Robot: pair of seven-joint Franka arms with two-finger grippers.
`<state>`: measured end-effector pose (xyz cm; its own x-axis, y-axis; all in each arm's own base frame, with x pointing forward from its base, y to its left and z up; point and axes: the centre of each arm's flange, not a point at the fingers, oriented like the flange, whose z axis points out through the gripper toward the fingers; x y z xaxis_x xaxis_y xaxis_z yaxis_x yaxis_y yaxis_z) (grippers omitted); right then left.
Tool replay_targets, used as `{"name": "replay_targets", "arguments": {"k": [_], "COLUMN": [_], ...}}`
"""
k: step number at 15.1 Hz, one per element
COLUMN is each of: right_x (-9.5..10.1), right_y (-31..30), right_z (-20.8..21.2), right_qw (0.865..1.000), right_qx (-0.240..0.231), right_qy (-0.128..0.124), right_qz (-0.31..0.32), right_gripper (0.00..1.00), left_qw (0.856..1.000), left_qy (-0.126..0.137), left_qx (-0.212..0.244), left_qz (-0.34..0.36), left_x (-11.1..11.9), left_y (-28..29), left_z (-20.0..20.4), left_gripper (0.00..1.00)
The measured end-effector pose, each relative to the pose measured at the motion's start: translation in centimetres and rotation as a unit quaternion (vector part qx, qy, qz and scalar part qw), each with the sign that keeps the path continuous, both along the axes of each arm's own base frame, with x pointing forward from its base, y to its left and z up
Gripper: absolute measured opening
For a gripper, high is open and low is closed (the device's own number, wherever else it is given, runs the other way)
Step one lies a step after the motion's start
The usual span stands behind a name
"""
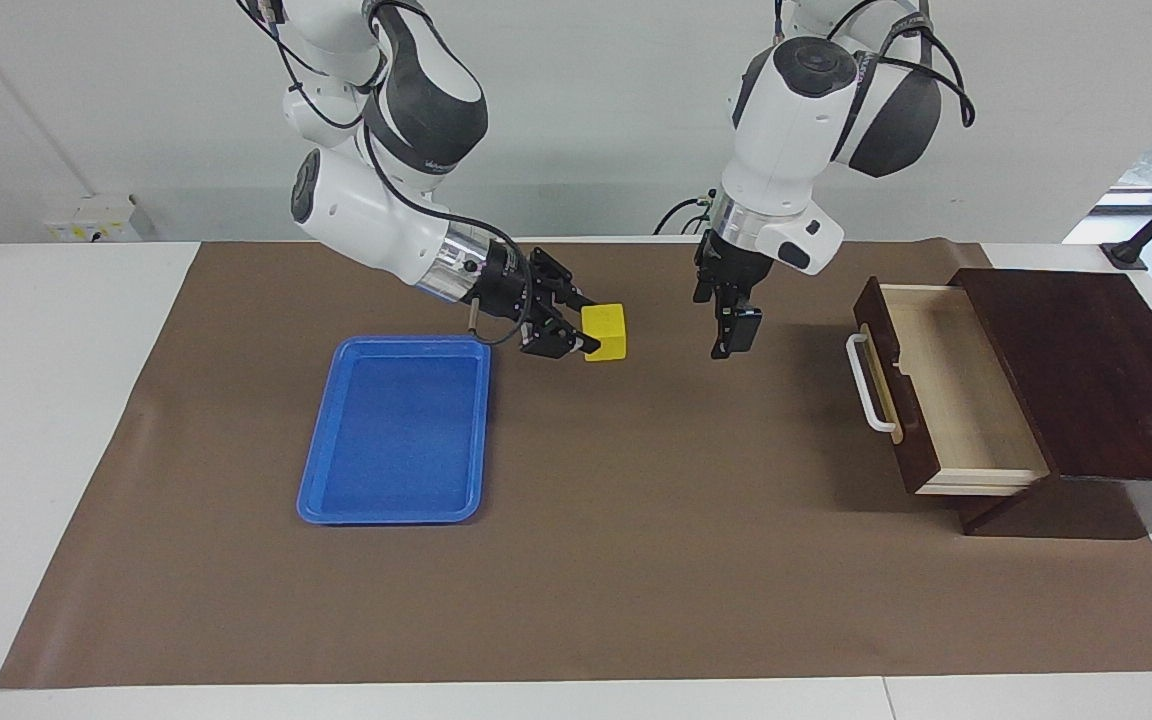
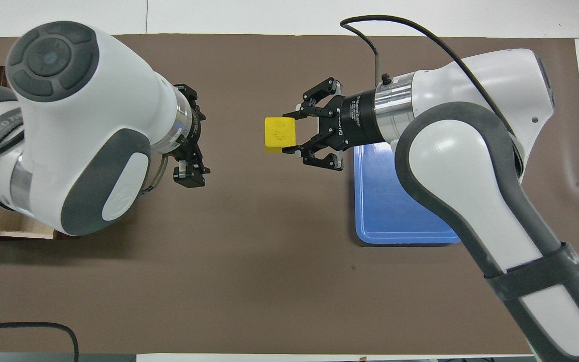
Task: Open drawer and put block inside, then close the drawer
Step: 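Close the left gripper on the yellow block held by the right gripper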
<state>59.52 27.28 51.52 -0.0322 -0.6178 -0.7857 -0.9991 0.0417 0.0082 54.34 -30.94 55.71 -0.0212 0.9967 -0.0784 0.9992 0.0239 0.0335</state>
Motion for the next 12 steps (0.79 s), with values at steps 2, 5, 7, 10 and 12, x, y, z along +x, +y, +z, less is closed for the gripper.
{"name": "replay_targets", "arguments": {"k": [2,5,7,10,12], "right_x": [-0.7,-1.8,-2.2,-2.2,-2.4], "right_y": [1.7,3.9,4.5,4.6,5.1], "right_z": [-0.4,-0.8,-1.2,-1.7,-2.0], "right_qw": [1.000,1.000,1.000,1.000,1.000], "right_qx": [0.000,-0.002,-0.005,-0.008,-0.009], "right_qy": [-0.001,-0.002,-0.003,-0.006,-0.008], "right_qz": [0.001,0.013,0.014,0.006,0.005], "right_gripper": [0.55,0.55,0.55,0.55,0.55], "left_qw": [1.000,1.000,1.000,1.000,1.000], "left_qy": [0.001,-0.003,-0.005,-0.006,-0.006], "left_qx": [0.001,0.003,0.005,0.006,0.007], "left_qz": [0.004,0.000,-0.002,-0.005,-0.005], "left_x": [-0.1,-0.4,-0.5,-0.7,-0.7], "left_y": [-0.9,-1.7,-1.9,-2.2,-2.2], "left_z": [-0.6,-0.7,-0.7,-0.7,-0.7], "left_gripper": [1.00,1.00,1.00,1.00,1.00]}}
